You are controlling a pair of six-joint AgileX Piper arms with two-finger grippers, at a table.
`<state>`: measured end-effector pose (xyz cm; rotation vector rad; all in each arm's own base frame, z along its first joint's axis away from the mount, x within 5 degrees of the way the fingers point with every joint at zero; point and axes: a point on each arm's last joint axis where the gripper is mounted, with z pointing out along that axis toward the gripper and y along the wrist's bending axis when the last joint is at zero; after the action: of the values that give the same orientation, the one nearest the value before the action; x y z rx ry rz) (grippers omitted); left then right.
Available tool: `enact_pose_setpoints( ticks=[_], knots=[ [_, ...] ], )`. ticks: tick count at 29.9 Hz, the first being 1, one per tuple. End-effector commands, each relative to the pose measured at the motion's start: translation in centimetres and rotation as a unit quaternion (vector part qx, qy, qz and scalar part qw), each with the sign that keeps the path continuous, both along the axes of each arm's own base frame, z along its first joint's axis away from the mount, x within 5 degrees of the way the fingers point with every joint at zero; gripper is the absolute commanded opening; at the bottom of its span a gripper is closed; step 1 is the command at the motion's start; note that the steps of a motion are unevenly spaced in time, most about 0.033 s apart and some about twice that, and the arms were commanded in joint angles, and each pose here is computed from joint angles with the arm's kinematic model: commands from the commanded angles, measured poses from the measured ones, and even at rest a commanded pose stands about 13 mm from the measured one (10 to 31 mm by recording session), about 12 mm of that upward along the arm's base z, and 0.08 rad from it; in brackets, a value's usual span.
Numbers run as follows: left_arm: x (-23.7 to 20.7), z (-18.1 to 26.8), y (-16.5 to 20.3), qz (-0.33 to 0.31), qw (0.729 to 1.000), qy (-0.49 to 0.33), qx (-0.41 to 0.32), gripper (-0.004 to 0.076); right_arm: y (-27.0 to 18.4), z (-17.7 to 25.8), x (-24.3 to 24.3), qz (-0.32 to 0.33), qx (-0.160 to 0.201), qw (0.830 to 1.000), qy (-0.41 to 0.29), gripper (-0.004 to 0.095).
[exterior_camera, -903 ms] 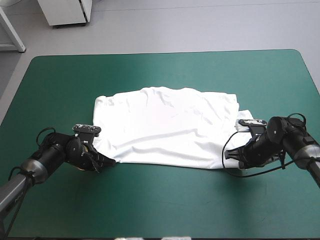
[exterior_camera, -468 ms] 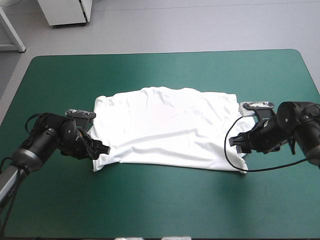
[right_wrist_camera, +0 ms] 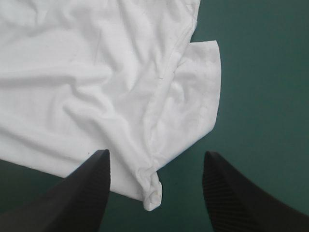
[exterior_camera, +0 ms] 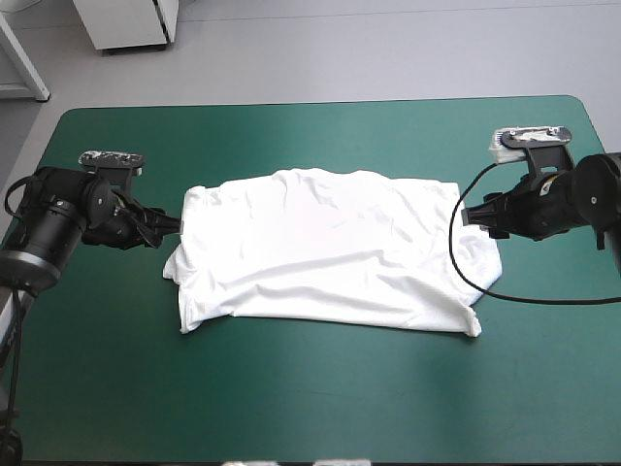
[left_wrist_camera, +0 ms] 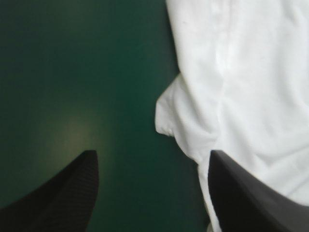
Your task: Fold the cloth
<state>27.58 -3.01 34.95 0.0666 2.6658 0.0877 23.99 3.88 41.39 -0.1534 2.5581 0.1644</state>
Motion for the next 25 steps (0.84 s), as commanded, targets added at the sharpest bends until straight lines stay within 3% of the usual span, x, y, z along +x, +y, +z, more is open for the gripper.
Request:
enact_pose_setpoints(
  ticks=[1,10,25],
  knots=[
    [1.3,0.7,0.7,0.002,1.0,-0.024,-0.012,0.0475,-0.2,1.6,-0.9,0.0,-0.003,1.0,-0.03,0.0524],
    [5.5,-5.3,-0.3,-0.005,0.997,0.062,-0.044,0.0473,-0.2,1.6,-0.9,-0.001,-0.005,1.0,-0.03,0.0493],
    [8.7,-10.9,-0.8,0.004,0.993,0.102,-0.055,0.0472,-0.4,1.6,-0.9,-0.004,-0.017,0.999,-0.032,0.0482]
  ],
)
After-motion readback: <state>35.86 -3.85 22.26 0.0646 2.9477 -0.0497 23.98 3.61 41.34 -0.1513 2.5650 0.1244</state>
